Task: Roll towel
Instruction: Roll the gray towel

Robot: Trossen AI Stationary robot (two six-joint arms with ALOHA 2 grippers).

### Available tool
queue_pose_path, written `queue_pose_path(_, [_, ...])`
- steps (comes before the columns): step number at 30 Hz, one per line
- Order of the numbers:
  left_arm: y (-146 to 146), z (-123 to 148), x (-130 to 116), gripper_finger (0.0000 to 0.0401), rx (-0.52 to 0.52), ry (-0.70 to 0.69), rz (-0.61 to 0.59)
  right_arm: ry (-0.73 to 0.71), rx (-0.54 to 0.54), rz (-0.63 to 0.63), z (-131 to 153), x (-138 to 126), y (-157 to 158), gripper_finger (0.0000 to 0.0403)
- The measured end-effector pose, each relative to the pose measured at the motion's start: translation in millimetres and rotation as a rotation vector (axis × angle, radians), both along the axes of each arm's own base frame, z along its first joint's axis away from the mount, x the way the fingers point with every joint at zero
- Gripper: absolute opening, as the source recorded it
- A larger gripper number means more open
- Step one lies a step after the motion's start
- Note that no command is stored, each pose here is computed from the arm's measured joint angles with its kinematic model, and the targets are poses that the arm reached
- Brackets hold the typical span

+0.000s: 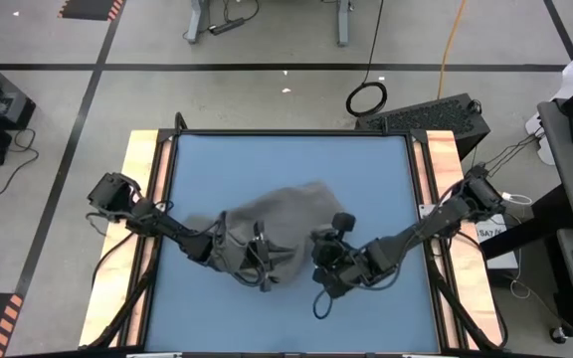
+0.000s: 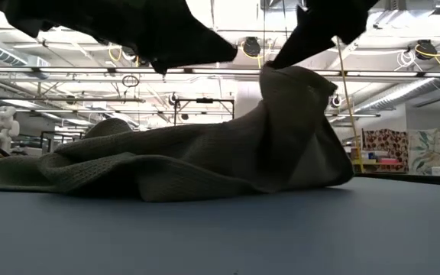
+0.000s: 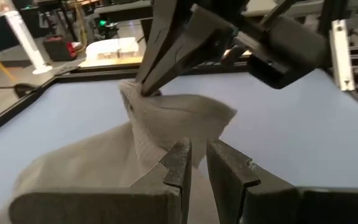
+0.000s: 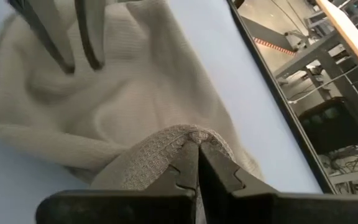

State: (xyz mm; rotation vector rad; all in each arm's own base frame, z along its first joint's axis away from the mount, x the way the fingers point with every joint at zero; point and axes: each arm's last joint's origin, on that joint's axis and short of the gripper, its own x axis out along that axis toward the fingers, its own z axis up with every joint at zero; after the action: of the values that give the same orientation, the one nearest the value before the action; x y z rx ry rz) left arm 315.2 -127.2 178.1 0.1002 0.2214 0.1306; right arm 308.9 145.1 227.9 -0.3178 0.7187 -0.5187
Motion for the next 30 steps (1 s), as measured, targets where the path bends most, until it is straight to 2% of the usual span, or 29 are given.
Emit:
queue_pose_path(4, [8,-3,5,0.0070,-0.030,0.003,0.013,-0.009,0.012,0.029,2,5,-1,0.0000])
queue_pose_path(10, [16,-17,13,0.0147,-0.085,0.007,0.020,-0.050,0.037,0.093,6,11,5,0.0000])
queue_pose_path(14, [17,-17,20,0.0197,-0.111,-0.102,-0.023,-0.078,0.069,0.133,10,14,9,0.0000])
queue_pose_path(17, [16,-19,25,0.0205,-0.084,-0.141,-0.066,-0.089,0.081,0.145,11,15,10,0.0000])
queue_pose_path(20, [16,-21,26,0.0170,-0.049,-0.122,-0.070,-0.088,0.079,0.158,11,13,14,0.0000])
queue_pose_path(25, [16,-18,26,0.0029,-0.015,-0.141,-0.095,-0.102,0.096,0.194,17,2,26,0.0000])
queue_pose_path(26, [15,-17,26,0.0016,-0.020,-0.153,-0.112,-0.093,0.099,0.200,18,-2,29,0.0001])
queue_pose_path(30, [12,-15,26,0.0012,-0.037,-0.158,-0.221,-0.060,0.125,0.213,24,-23,38,0.0021])
